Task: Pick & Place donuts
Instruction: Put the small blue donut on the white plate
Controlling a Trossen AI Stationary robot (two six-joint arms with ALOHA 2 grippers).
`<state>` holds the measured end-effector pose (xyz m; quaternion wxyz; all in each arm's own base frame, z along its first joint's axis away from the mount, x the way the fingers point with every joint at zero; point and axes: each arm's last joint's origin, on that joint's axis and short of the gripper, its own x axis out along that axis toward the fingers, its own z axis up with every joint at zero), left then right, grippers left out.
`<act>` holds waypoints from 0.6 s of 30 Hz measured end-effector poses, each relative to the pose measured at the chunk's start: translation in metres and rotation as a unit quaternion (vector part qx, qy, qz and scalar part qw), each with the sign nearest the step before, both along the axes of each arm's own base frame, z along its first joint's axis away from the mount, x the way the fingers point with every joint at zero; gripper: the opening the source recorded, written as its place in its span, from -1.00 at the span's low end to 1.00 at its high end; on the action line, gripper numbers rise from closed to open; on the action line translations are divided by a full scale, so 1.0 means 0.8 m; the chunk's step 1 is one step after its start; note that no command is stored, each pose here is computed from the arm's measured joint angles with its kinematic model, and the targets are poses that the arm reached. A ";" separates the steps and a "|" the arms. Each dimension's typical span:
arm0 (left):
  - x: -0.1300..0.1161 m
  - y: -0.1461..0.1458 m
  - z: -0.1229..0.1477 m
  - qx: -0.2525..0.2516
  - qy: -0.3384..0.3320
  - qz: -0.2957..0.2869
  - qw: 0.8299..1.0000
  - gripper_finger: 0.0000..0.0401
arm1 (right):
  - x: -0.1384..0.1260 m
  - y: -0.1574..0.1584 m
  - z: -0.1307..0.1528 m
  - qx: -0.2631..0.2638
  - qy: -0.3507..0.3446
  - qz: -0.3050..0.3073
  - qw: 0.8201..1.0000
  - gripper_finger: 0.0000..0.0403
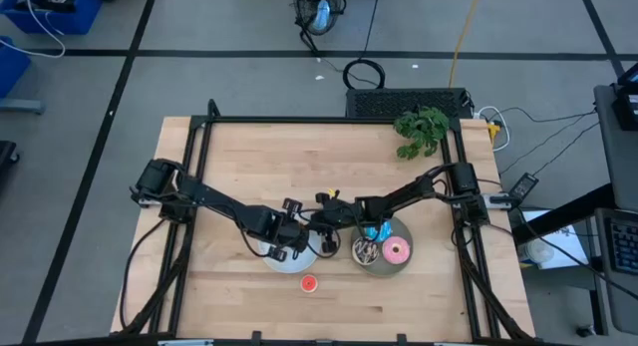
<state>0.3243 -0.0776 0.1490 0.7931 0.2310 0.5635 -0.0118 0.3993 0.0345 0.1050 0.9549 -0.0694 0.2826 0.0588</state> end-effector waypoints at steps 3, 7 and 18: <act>-0.002 0.002 0.008 -0.020 -0.014 0.038 0.999 -0.95 | 0.000 0.000 0.002 -0.010 -0.001 0.004 1.000 -1.00; -0.010 0.006 0.033 -0.047 -0.041 0.084 0.995 -0.94 | -0.003 0.007 0.012 -0.061 -0.005 -0.006 0.998 -1.00; -0.021 0.023 0.084 -0.261 -0.103 0.276 0.919 -0.94 | -0.009 0.031 0.022 -0.183 -0.011 -0.025 0.983 -1.00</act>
